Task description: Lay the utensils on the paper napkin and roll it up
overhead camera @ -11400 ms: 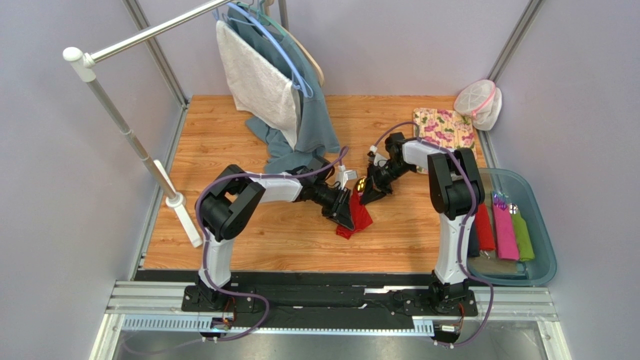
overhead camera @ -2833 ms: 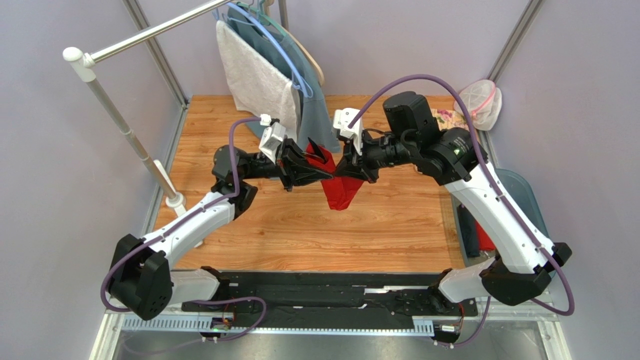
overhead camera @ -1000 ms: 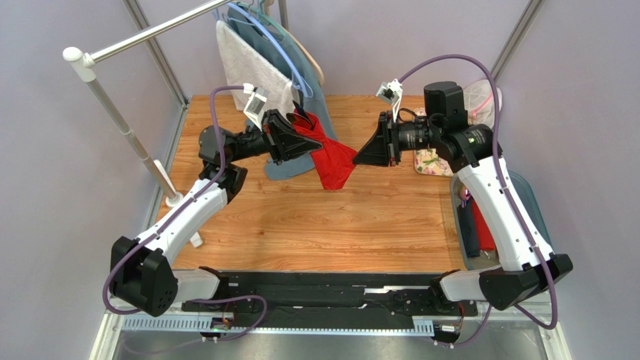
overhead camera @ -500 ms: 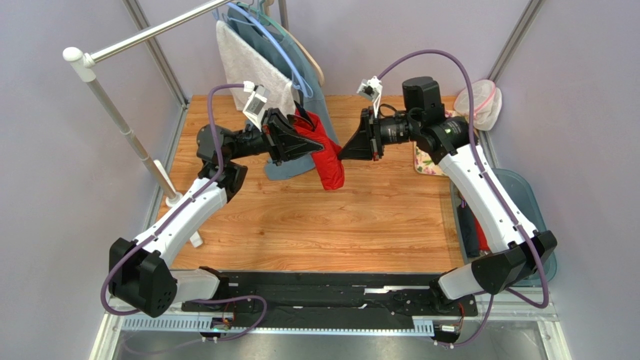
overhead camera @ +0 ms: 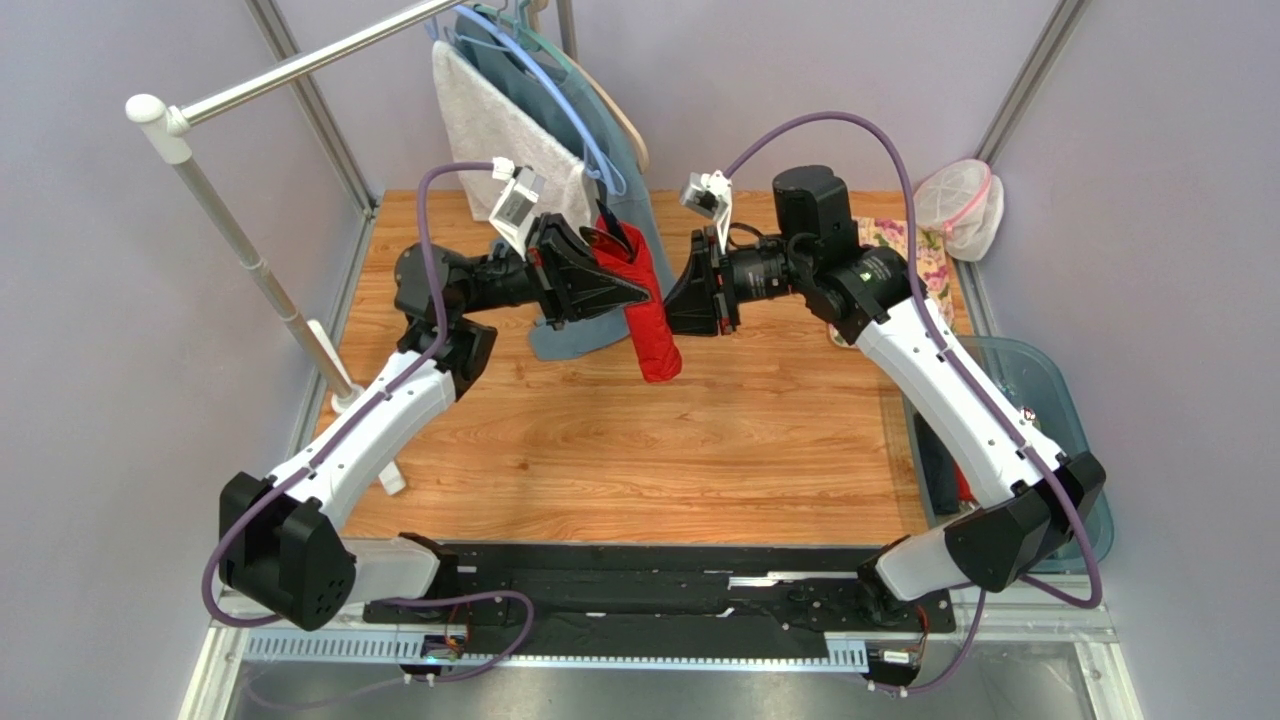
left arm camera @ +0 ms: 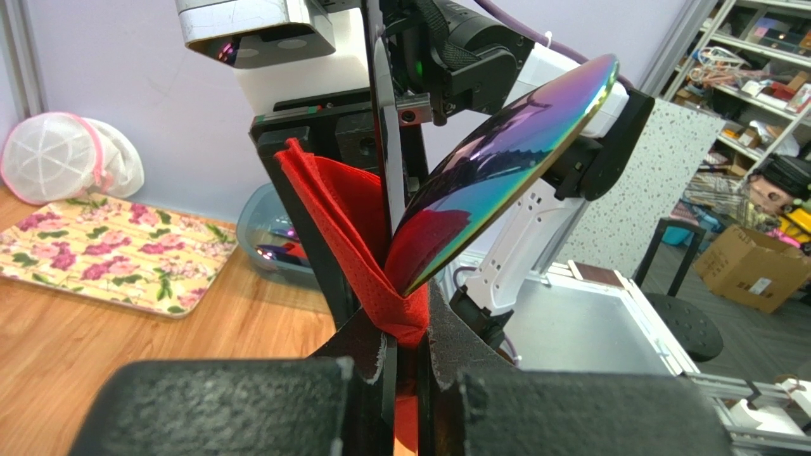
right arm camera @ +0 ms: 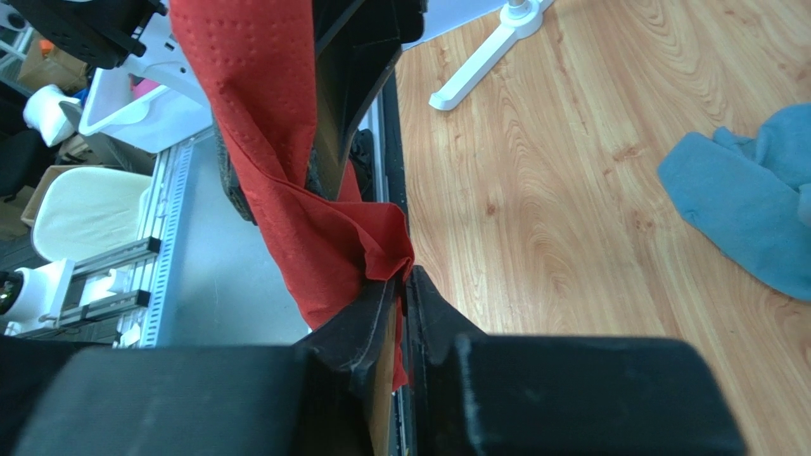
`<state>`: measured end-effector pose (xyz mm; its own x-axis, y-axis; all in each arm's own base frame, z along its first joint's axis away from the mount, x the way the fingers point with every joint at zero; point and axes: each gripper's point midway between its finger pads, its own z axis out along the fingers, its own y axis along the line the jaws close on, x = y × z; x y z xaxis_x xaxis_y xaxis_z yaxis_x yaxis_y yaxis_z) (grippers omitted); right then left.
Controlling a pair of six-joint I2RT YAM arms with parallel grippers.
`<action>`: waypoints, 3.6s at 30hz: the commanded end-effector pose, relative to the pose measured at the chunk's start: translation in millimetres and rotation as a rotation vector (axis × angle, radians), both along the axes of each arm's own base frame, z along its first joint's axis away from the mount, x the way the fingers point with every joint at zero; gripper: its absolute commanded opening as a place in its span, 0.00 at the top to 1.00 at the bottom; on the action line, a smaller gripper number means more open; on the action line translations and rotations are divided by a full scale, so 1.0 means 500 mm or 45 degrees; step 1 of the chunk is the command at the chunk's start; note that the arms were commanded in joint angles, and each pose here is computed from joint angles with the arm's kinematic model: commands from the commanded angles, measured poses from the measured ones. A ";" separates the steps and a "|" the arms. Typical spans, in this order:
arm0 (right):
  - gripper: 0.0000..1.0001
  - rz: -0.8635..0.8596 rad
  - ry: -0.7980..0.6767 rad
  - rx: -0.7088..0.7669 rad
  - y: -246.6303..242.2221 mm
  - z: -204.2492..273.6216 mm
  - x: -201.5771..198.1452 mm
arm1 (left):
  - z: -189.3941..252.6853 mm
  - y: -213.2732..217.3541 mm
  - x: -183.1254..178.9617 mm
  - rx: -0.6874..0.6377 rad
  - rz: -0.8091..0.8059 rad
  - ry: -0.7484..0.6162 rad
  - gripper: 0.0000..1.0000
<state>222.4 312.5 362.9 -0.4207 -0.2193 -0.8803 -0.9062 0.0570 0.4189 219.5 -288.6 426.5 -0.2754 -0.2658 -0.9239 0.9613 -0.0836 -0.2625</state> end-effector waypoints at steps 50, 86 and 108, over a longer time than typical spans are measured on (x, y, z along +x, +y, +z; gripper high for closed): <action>0.41 -0.245 -0.160 0.021 0.000 0.045 0.041 | 0.074 -0.006 0.063 -0.142 0.303 0.069 1.00; 0.94 -0.041 -0.068 0.106 0.012 0.061 -0.015 | 0.089 -0.017 0.079 -0.171 0.278 0.098 1.00; 1.00 -0.149 -0.056 0.258 0.016 0.154 0.033 | 0.024 0.009 0.091 -0.088 0.295 0.208 0.38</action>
<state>238.1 318.2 390.2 -0.4998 -0.0848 -0.8620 -0.8622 0.1436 0.4858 276.1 -287.3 426.9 -0.3703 -0.3899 -0.8431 0.8786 0.1478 -0.4542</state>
